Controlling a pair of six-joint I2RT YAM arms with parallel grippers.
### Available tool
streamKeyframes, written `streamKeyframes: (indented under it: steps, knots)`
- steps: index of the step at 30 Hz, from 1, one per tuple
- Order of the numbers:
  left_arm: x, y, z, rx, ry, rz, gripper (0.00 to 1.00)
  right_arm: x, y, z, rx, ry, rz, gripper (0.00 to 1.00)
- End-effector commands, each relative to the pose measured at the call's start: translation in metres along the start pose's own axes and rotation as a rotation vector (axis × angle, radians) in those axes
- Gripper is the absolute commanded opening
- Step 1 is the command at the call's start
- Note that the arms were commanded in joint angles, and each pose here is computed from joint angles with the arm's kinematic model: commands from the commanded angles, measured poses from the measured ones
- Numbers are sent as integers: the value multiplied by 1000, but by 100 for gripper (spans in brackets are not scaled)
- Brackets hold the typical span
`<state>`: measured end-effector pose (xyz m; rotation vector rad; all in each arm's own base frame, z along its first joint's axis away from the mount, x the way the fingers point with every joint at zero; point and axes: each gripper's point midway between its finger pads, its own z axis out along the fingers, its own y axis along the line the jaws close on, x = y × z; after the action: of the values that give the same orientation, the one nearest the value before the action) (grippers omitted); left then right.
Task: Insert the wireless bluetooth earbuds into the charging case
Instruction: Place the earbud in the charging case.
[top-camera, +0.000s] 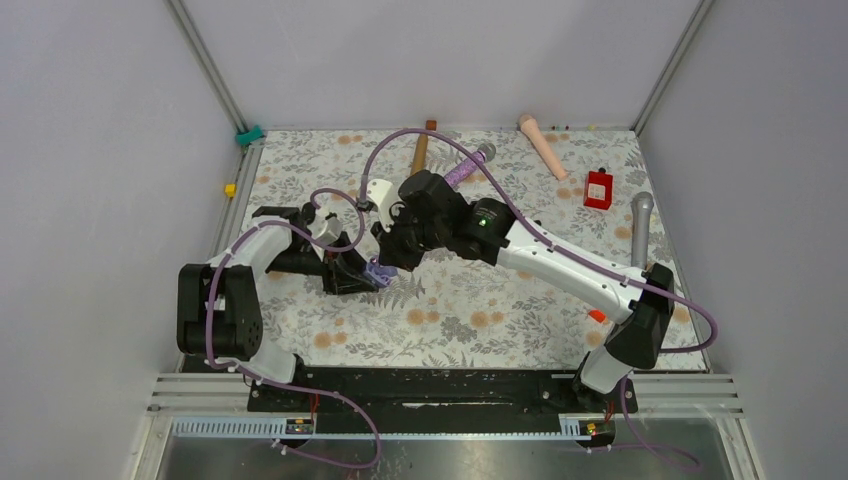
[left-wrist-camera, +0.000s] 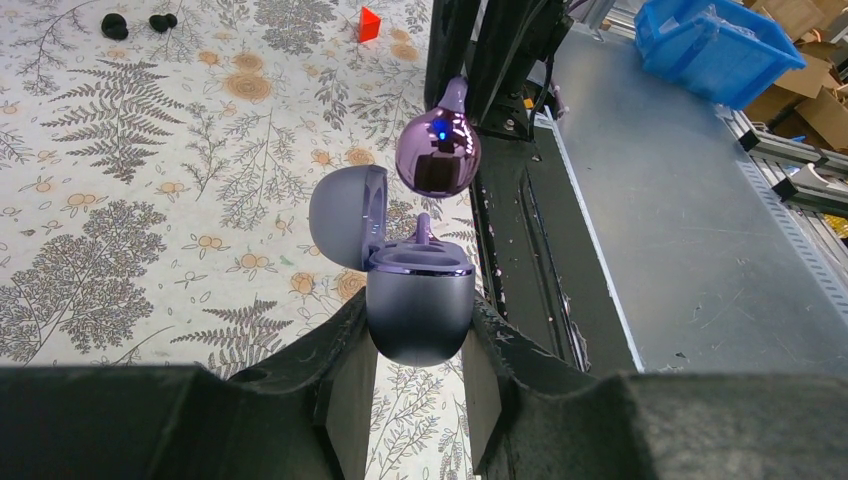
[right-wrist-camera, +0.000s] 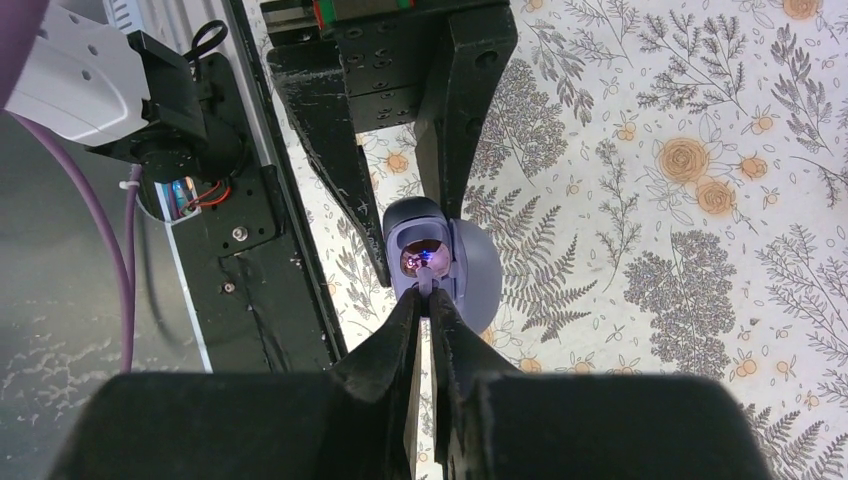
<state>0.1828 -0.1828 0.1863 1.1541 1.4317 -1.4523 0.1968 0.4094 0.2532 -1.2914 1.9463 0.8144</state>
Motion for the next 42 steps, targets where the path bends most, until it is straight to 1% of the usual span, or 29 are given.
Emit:
streamKeyframes:
  steps: [1, 25, 42]
  knots:
    - [-25, -2, 3, -30, -106, 41, 0, -16, 11, -1, -30, -41, -6, 0]
    - [-26, -5, 3, -28, -100, 46, 0, 1, 12, 19, -22, 11, -25, 0]
    - [-26, -3, 3, -32, -101, 46, 0, 5, 12, 10, -15, 0, -40, 0]
